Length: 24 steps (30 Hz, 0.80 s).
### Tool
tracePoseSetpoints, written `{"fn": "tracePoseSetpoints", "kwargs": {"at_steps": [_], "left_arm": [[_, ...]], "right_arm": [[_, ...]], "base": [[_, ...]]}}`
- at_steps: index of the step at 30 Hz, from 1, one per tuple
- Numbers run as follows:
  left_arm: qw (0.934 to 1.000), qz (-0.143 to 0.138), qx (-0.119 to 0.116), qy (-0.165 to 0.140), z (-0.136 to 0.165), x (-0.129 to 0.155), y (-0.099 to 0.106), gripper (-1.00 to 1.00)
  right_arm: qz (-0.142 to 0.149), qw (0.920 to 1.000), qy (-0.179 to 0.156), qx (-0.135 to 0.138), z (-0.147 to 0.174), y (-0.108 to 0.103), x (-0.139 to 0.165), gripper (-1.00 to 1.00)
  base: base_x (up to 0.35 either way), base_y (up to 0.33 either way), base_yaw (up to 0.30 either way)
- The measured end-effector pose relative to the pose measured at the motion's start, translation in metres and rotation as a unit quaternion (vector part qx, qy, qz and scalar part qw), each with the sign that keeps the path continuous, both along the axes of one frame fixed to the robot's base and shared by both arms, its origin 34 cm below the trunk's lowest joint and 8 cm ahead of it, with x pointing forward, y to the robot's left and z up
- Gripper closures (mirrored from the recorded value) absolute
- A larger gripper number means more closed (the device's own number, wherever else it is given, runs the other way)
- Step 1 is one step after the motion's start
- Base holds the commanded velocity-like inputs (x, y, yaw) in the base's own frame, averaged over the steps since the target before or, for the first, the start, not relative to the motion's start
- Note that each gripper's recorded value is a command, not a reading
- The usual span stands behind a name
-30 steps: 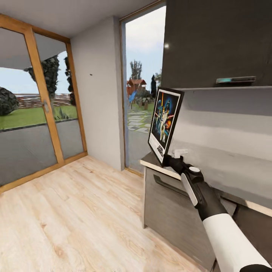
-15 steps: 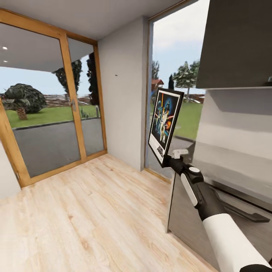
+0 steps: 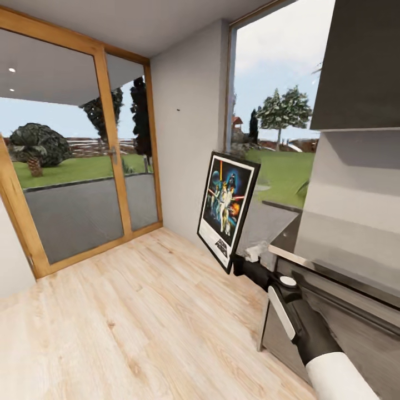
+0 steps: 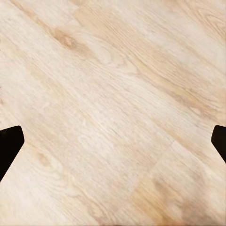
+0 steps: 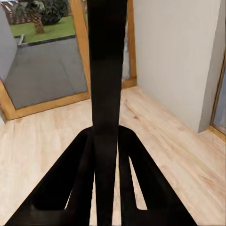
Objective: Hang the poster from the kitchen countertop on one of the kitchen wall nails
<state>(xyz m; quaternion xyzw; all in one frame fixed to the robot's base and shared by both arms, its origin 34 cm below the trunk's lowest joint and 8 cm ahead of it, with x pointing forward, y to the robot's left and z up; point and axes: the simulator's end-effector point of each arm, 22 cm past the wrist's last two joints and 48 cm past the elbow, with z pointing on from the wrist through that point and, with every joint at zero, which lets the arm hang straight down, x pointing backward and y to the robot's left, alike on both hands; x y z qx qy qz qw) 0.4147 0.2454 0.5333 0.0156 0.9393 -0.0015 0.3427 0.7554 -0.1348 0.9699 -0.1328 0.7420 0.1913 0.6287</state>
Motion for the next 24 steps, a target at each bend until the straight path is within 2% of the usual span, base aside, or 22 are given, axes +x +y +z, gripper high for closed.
{"fn": "tracePoseSetpoints", "kwargs": {"at_steps": [6, 9, 12, 24], "left_arm": [[1.0000, 0.001, -0.001, 0.000, 0.000, 0.000, 0.000, -1.00], [1.0000, 0.002, -0.001, 0.001, 0.000, 0.000, -0.001, -1.00], [1.0000, 0.002, -0.001, 0.002, -0.001, -0.001, -0.001, -1.00], [0.9998, 0.018, 0.000, 0.006, 0.016, -0.002, 0.009, -1.00]], "right_arm": [[0.049, 0.9987, 0.001, 0.013, -0.045, 0.017, -0.044, 1.00], [0.097, 0.9952, 0.010, 0.011, -0.065, 0.022, -0.069, 1.00], [0.119, 0.9926, 0.018, 0.011, -0.075, 0.024, -0.081, 1.00], [0.127, 0.9914, 0.031, 0.010, -0.072, 0.018, -0.087, 1.00]], "base": [[0.007, 0.009, 0.000], [0.001, 0.002, 0.000], [0.000, 0.000, 0.000], [0.000, 0.000, 0.000]]}}
